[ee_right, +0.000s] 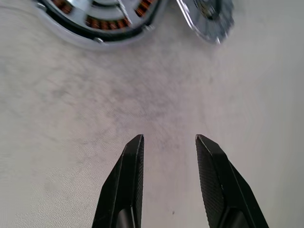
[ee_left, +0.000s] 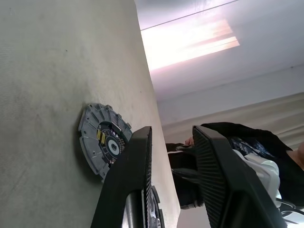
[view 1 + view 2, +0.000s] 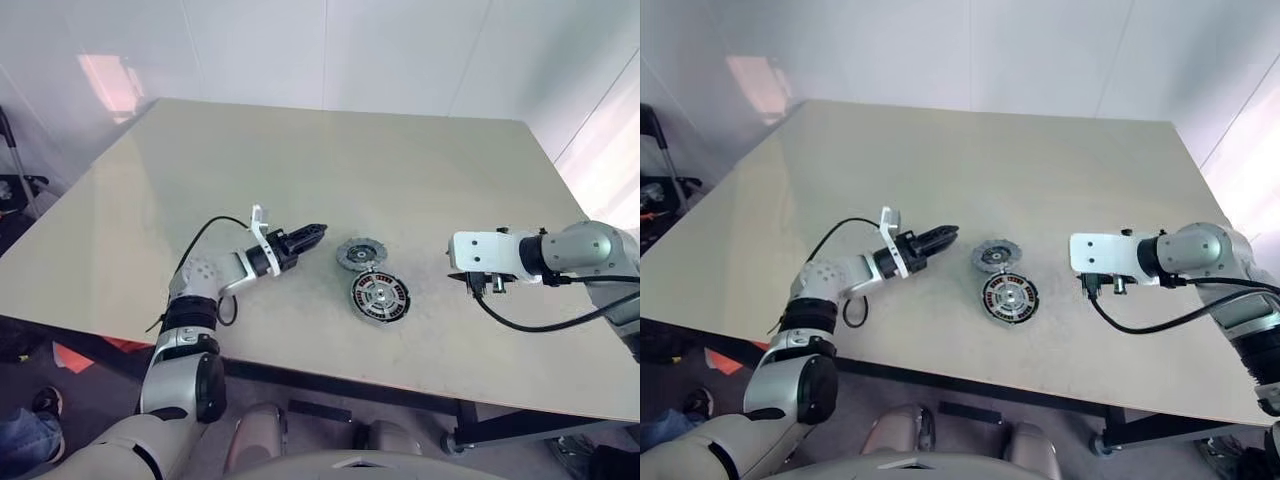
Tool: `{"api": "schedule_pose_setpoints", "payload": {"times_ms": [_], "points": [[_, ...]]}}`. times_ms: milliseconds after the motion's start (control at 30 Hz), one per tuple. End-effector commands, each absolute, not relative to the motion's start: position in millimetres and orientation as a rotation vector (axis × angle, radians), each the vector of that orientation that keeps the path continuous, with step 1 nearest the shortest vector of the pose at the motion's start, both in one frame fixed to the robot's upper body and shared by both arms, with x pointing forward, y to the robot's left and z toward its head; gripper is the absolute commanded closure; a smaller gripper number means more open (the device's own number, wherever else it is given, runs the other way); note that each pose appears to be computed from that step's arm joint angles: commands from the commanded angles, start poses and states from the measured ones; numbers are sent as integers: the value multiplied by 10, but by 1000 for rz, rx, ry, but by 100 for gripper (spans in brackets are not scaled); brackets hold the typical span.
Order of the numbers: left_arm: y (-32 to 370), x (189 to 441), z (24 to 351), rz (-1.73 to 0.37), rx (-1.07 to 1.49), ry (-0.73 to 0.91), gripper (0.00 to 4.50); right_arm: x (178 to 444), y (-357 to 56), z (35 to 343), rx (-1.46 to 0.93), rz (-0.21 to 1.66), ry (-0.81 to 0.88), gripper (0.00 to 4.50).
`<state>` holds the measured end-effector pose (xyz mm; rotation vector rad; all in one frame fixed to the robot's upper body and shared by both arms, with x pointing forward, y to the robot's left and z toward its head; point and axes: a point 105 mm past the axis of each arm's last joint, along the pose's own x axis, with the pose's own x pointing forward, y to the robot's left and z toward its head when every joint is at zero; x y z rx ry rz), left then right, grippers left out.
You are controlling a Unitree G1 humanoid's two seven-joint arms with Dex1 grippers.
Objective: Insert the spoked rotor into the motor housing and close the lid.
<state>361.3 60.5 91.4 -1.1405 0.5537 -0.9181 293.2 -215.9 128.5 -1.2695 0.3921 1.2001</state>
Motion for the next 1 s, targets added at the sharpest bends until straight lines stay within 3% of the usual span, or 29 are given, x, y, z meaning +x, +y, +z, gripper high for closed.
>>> {"api": "schedule_pose_setpoints", "payload": {"times_ms": [33,233,633,900,1000], "points": [[642,3642,979,-923,-1137,515,305,2791,-1981,1360,-1366,1335,320,255],[663,3637,944,-910,-1124,524,305,2632,-1755,1272,-1448,1523,241,255],[637,3584,928,-920,-1100,534,305,2947,-1725,999,-1554,1507,219,255],[691,3615,931,-896,-1096,519,305,2855,-1662,921,-1543,1579,212,255],[707,3640,933,-885,-1094,512,305,2819,-1614,926,-1538,1594,188,313]]}}
